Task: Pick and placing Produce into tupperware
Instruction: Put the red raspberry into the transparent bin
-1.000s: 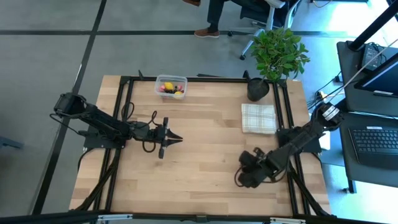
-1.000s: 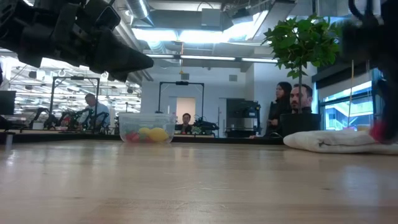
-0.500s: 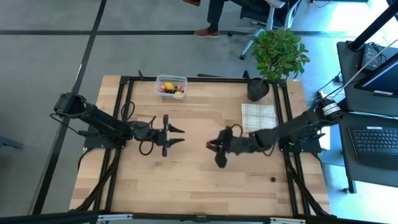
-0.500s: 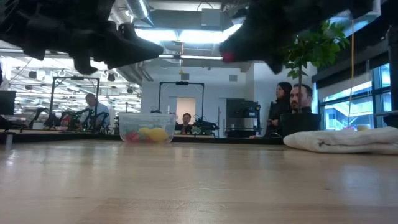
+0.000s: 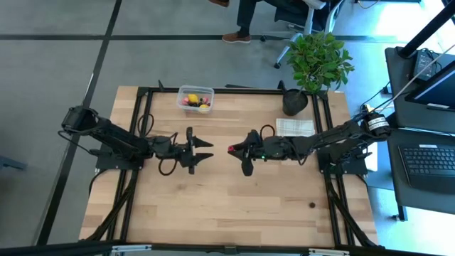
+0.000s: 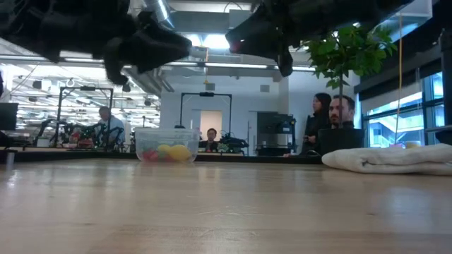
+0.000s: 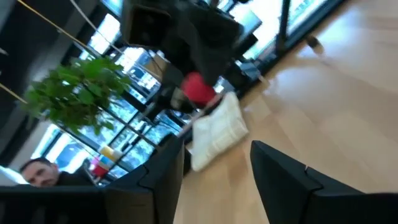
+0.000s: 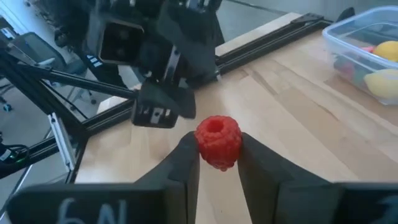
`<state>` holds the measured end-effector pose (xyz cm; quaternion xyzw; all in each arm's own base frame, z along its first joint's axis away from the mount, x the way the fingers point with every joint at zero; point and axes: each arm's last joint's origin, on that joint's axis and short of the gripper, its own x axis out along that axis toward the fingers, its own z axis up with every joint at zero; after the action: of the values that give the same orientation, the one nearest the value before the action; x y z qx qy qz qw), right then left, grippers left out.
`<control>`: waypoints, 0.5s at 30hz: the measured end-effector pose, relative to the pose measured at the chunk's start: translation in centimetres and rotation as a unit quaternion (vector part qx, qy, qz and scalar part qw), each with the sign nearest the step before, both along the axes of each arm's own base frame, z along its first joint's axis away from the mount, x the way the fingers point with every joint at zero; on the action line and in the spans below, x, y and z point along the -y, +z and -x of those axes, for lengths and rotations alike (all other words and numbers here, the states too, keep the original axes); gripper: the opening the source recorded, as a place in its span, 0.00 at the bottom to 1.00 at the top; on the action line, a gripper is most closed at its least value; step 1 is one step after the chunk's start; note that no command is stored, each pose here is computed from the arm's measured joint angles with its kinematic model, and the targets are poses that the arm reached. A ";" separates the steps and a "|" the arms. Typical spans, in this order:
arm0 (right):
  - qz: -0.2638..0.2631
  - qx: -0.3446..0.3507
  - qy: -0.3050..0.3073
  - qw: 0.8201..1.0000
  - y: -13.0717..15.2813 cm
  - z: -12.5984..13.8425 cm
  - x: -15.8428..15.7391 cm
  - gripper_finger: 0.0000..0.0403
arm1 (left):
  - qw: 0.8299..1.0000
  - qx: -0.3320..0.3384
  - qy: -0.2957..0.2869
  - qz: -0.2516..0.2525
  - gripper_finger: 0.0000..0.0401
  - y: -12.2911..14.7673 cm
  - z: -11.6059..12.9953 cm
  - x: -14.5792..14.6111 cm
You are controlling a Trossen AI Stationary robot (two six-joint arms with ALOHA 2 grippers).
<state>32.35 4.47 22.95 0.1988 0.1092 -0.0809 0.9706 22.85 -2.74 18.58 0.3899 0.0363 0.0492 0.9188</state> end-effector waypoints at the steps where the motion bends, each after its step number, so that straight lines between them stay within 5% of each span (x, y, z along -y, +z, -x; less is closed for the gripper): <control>1: -0.001 0.001 0.001 1.000 0.0 0.0 0.1 0.23 | 1.000 0.007 0.001 0.001 0.45 0.4 -0.3 0.0; 15: 0.009 0.005 0.004 1.000 0.0 -0.2 0.2 0.23 | 1.000 -0.029 -0.007 -0.003 0.46 2.7 -4.0 -0.5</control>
<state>32.52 4.27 22.95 0.1902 0.1047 -0.0771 0.9731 26.85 -2.26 21.30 0.3942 0.0598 0.0316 0.9165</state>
